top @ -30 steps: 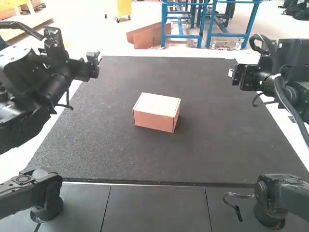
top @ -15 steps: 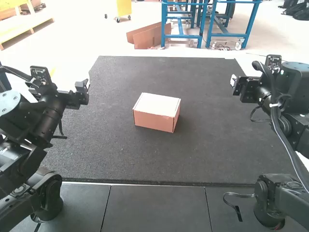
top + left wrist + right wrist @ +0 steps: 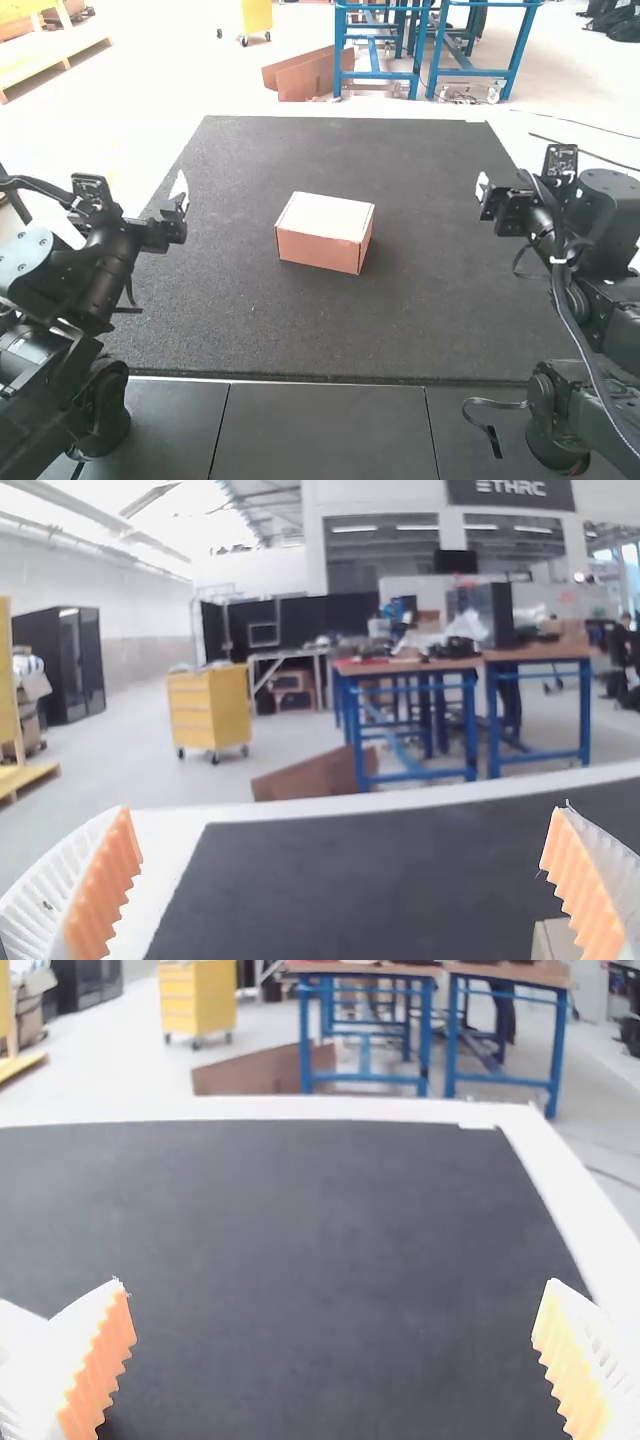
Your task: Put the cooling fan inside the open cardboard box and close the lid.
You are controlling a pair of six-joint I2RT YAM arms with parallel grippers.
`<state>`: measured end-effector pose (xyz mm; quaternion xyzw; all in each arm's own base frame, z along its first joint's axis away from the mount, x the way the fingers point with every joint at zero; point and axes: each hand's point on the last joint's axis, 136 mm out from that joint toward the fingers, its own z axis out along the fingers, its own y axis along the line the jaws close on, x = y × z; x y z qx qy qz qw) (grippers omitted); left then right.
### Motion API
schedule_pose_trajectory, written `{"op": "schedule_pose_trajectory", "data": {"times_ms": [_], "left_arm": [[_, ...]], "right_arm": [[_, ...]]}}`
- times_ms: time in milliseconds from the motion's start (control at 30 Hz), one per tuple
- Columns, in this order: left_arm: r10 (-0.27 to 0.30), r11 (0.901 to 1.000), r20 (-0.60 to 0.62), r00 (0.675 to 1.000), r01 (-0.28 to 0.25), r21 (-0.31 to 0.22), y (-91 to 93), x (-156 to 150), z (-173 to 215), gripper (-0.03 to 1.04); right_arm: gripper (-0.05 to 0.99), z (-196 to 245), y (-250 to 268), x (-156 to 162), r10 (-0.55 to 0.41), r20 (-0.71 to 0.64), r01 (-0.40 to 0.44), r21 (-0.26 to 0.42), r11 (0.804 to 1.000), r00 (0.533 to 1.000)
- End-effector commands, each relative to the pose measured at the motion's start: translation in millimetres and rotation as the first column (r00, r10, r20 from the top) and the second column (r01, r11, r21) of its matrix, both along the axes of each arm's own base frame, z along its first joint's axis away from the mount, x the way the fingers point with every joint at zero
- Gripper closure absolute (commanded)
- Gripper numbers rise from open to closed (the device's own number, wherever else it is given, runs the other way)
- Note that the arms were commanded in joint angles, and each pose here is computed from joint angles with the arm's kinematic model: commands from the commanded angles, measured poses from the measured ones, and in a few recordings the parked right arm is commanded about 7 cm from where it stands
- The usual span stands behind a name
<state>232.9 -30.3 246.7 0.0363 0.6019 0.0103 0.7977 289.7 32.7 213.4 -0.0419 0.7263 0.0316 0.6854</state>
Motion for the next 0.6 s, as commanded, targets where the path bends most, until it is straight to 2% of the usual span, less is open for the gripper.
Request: {"op": "schedule_pose_trajectory", "data": {"times_ms": [0, 133, 200, 367, 467, 567], "left_arm": [[0.01, 0.9999, -0.01, 1.0, -0.01, 0.014, 1.5, 2, -9, 0.06], [-0.012, 0.9999, -0.078, 0.997, 0.012, 0.01, -2.3, 5, -25, 0.05], [-0.023, 0.9997, -0.117, 0.993, 0.022, -0.014, -3.4, 7, -34, 0.05], [-0.019, 0.9997, -0.255, 0.967, 0.023, 0.012, -4.4, 10, -69, 0.05], [-0.021, 0.9998, -0.273, 0.962, 0.022, 0.002, -4.1, 10, -73, 0.05], [-0.02, 0.9998, -0.279, 0.96, 0.022, 0.003, -4.1, 10, -75, 0.05]], "right_arm": [[0.02, -4, -4, -3, -0.003, 0.012, 0.003, -0.015, 1.0, 1.0], [0.02, -18, -2, -7, 0.012, -0.001, -0.012, -0.014, 1.0, 1.0], [0.02, -26, -1, -11, 0.021, -0.006, -0.021, -0.013, 1.0, 1.0], [0.02, -39, -1, -26, 0.034, 0.019, -0.033, -0.011, 0.999, 0.999], [0.02, -36, -3, -36, 0.026, 0.065, -0.025, -0.008, 1.0, 0.998], [0.02, -44, -5, -46, 0.02, 0.045, -0.019, -0.014, 1.0, 0.999]]}}
